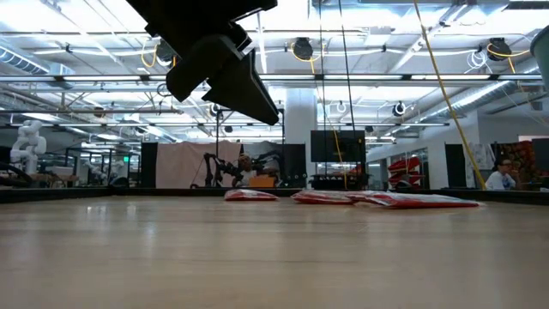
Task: Sort popcorn bags into baskets
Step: Put the popcorn bag into the green bin
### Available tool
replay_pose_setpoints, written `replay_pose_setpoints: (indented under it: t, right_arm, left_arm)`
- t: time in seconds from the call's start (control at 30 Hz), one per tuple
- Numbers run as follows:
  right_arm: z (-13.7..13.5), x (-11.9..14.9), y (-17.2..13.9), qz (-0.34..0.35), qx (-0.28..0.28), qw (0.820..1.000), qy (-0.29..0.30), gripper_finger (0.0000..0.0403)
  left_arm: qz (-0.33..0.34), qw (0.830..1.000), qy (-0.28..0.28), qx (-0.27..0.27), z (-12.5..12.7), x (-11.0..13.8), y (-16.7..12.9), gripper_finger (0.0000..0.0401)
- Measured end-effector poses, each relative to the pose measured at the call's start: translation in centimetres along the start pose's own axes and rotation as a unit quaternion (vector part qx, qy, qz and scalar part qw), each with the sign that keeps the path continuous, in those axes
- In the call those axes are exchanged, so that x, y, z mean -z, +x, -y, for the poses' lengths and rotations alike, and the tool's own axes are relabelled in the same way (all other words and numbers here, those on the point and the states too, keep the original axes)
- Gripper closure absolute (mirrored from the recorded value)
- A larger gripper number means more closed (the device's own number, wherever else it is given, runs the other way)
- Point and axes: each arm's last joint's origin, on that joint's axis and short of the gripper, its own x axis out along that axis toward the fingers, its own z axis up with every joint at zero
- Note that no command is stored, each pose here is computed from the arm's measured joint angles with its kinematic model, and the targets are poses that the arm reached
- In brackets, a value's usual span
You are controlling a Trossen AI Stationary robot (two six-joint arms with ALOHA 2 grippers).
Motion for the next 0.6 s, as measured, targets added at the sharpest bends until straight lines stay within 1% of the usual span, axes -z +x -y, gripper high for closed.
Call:
replay_pose_setpoints:
  t: [0.13, 0.3, 0.37, 0.5, 0.6]
  right_arm:
    - [0.7, 0.1, 2.4, -0.037, -0.008, 0.999, -0.010, 0.0392]
    - [1.5, -0.1, 5.1, -0.040, -0.027, 0.998, -0.027, 0.0376]
    - [2.0, -0.2, 5.9, -0.043, -0.024, 0.998, -0.030, 0.0367]
    - [3.1, -0.2, 6.9, -0.081, -0.017, 0.996, -0.020, 0.0345]
    - [3.5, -0.6, 7.0, -0.083, -0.017, 0.996, -0.018, 0.0325]
  left_arm:
    - [0.000, 1.000, 0.002, 0.003, 0.0, 0.0, 0.0, 0.0290]
    - [0.000, 1.000, 0.002, 0.003, 0.0, 0.0, 0.0, 0.0290]
    - [0.000, 1.000, 0.002, 0.003, 0.0, 0.0, 0.0, 0.0290]
    - [0.001, 1.000, 0.001, 0.003, 0.0, 0.0, 0.0, 0.0290]
    - [0.001, 1.000, 0.002, 0.003, 0.0, 0.0, 0.0, 0.0290]
